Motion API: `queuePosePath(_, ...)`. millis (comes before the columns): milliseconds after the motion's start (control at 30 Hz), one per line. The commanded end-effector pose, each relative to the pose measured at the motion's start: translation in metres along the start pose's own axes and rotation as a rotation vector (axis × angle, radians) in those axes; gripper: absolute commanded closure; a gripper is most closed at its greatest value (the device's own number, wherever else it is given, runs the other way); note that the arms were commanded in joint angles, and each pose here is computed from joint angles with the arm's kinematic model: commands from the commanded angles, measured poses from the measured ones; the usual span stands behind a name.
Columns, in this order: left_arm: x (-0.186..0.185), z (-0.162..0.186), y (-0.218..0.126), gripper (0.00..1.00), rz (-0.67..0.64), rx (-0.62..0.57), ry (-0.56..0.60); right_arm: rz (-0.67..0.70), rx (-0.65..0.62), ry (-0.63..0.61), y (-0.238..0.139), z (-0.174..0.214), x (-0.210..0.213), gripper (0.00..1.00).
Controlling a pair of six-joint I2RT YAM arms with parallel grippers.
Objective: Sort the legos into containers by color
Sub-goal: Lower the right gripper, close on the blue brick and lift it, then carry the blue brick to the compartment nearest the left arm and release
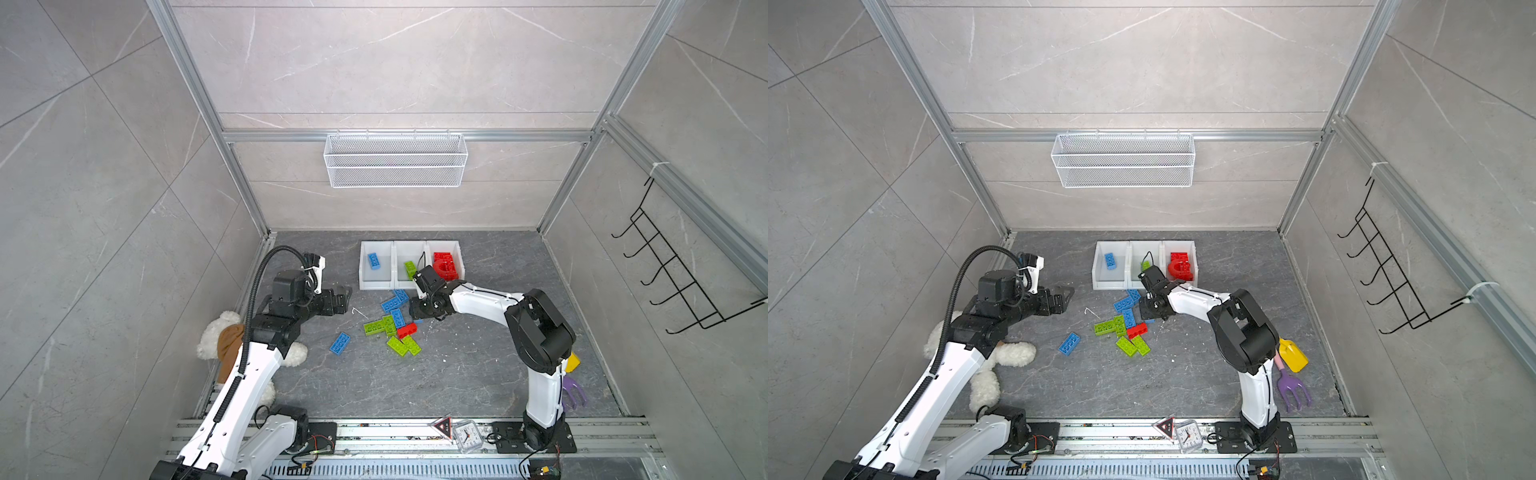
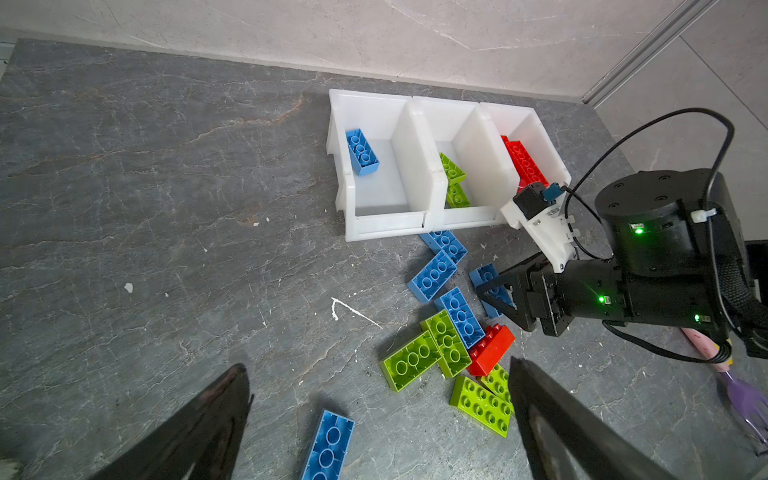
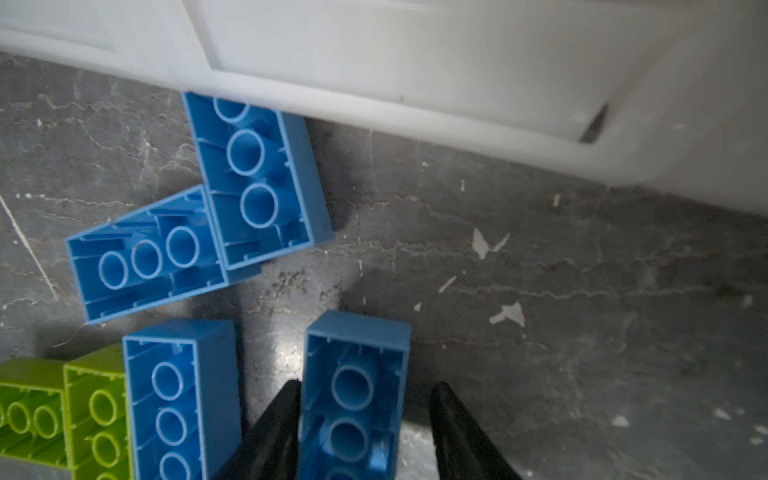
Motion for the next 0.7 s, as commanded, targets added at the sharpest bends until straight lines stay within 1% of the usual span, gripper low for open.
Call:
queuePosePath(0, -0.005, -0.008, -0.006, 0.0, 0.03, -0.041, 0.006, 0.007, 0.027, 0.002, 0.005, -0.001, 0.004, 0.54)
queuePosePath(167, -0.005, -0.008, -0.006, 0.0, 0.023, -0.042, 0.006, 0.005, 0.025, 0.027, 0.006, -0.006, 0.005, 0.62)
queuePosePath(267, -0.005, -0.008, -0.006, 0.0, 0.014, -0.04, 0.001, -0.009, 0.036, 0.012, 0.006, -0.007, 0.007, 0.66)
queuePosePath(400, -0.003, -0.008, -0.01, 0.0, -0.005, -0.063, 0.001, -0.031, -0.007, -0.005, -0.015, -0.015, 0.01, 0.74)
queuePosePath(533, -0.004, -0.008, -0.01, 0.0, 0.0, -0.068, 0.003, -0.102, -0.091, -0.039, -0.045, -0.031, 0.02, 0.74)
queuePosePath(667, -0.004, -0.007, -0.009, 0.0, 0.002, -0.068, -0.006, -0.168, -0.175, -0.068, -0.063, -0.055, 0.031, 0.73)
Point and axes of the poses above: each gripper's point midway between its finger pads, its own y axis out along the fingers, its own x axis along the line the jaws close on, z = x × y, the point moved 10 cm from there along -y, back along the fingers, and after that the axes turned 6 degrees about -y, right-handed, at the moved point
